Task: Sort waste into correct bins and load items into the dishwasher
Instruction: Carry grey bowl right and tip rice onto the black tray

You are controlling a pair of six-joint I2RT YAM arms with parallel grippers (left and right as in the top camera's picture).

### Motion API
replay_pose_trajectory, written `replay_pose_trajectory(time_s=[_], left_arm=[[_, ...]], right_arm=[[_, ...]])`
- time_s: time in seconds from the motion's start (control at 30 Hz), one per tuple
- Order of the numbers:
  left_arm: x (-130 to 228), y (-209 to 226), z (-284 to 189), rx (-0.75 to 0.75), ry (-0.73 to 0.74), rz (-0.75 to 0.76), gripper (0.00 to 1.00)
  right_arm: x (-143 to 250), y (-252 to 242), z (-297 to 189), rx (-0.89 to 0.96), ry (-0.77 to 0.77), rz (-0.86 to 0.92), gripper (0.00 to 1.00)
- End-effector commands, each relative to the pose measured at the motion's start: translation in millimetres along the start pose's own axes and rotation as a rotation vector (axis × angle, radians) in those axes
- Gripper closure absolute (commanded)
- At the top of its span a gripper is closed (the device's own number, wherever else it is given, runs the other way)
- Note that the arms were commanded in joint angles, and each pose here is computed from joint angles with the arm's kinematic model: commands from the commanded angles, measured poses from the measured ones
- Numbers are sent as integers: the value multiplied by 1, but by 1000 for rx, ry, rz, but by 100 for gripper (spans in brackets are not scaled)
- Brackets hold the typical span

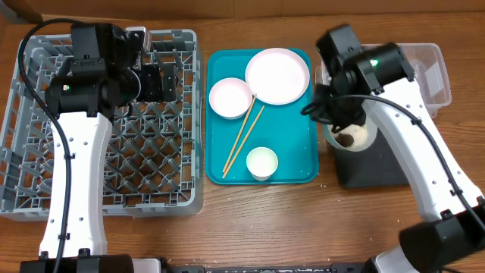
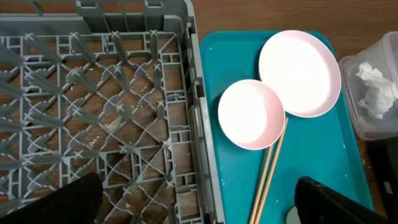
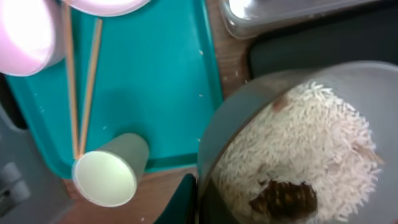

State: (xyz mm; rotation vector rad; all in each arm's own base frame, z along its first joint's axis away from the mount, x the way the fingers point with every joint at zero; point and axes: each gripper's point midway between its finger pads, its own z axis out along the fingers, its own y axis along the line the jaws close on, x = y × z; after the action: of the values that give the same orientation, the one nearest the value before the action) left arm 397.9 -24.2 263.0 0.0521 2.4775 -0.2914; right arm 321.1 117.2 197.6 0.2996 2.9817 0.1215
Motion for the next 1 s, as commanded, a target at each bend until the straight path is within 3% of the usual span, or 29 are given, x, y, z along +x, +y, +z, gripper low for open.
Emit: replay_pose_trajectory(time_s=[0.0,0.2,0.37,0.63,0.97], left_arm=[[-8,-1,-5,6,-23,19,0],[-8,-1,-5,6,-23,19,0],[-8,-1,-5,6,-23,19,0],[-8,-1,-5,6,-23,19,0],[-8,-1,-5,6,-23,19,0]], right_arm=[[9,-19,14,-78,18,14,96],[6,-42,45,-244,39,37,96],[-4,-44,56,-527,19,17,96],[-14,-64,30,-923,-99,40,96],[-15,-116,17,-1176,-229,267,96]])
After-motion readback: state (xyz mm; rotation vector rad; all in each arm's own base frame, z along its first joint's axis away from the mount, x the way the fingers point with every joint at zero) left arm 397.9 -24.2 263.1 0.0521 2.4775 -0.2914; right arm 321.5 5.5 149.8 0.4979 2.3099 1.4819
